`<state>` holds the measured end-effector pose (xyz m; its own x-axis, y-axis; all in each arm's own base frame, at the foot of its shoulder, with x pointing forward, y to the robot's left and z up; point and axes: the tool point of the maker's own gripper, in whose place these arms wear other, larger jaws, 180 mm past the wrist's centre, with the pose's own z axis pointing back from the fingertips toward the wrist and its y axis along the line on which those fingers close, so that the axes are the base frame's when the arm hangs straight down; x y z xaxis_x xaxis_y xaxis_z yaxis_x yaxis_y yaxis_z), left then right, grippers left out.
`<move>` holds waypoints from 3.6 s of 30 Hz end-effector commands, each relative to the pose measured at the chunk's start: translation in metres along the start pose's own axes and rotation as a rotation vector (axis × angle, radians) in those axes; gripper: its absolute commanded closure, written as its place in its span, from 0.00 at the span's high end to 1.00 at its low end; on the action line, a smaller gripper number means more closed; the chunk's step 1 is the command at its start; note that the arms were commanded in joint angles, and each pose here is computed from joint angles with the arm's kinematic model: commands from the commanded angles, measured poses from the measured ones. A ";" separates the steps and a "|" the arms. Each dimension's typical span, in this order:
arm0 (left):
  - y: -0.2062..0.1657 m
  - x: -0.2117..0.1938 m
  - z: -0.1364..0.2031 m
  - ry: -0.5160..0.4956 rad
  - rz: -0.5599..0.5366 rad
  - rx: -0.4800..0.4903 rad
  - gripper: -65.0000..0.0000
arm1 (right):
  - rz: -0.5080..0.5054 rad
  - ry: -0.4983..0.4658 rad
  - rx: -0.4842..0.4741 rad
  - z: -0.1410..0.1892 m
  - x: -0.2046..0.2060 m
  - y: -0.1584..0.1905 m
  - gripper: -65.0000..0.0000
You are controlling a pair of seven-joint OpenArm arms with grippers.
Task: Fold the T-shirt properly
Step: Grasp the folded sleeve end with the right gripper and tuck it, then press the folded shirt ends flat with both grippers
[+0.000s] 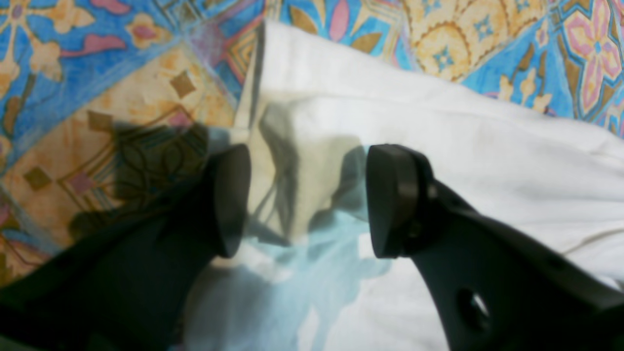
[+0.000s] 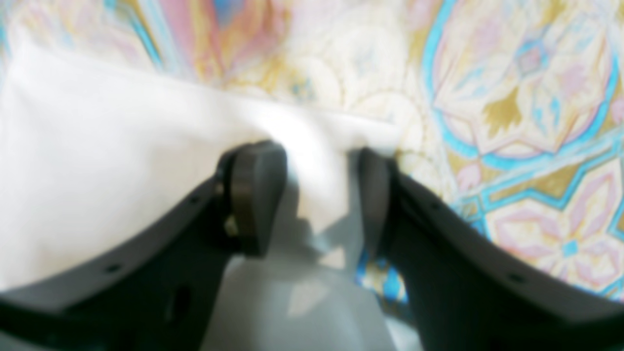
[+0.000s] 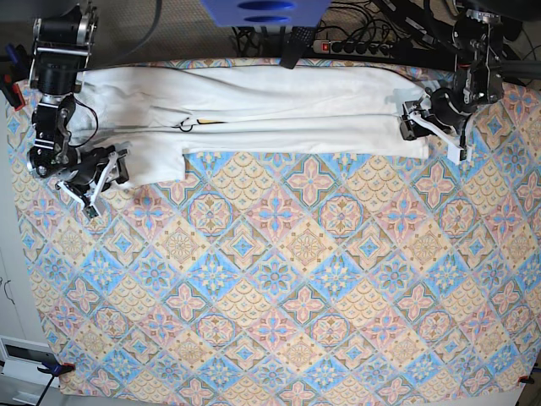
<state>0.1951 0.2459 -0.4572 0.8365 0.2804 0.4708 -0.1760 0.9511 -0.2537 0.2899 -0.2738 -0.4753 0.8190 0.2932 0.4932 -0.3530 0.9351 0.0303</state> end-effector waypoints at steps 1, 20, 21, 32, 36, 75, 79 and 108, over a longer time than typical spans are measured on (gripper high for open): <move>0.001 0.011 0.003 -0.030 -0.010 -0.002 0.58 | -0.003 -0.027 -0.013 0.003 0.009 -0.008 0.43; 0.001 0.011 0.003 -0.030 -0.011 -0.001 0.58 | -0.114 -0.089 -0.104 0.024 0.006 -0.049 0.43; 0.001 0.011 0.003 -0.030 -0.011 -0.001 0.58 | -0.110 -0.085 -0.101 0.024 0.005 -0.048 0.43; 0.001 0.011 0.003 -0.030 -0.011 -0.001 0.58 | -0.021 -0.025 -0.030 0.006 0.001 -0.017 0.43; 0.001 0.011 0.003 -0.030 -0.011 -0.001 0.58 | 0.009 -0.005 -0.009 0.001 -0.001 -0.007 0.43; 0.000 0.014 0.003 -0.042 -0.009 -0.003 0.58 | 0.232 0.020 -0.208 0.131 -0.034 0.044 0.01; 0.000 0.014 0.003 -0.042 -0.009 -0.003 0.58 | 0.205 0.069 -0.225 0.142 -0.060 0.039 0.01; 0.014 0.058 0.046 -0.120 -0.049 0.042 0.59 | 0.211 0.012 -0.248 0.138 -0.034 0.031 0.36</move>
<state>0.2104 0.2799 -0.4041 0.7916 0.2582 0.5539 -0.1783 0.9645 -0.1948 0.1806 -0.2808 -0.3811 0.7673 0.4744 0.4315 -0.3961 0.8798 -0.2628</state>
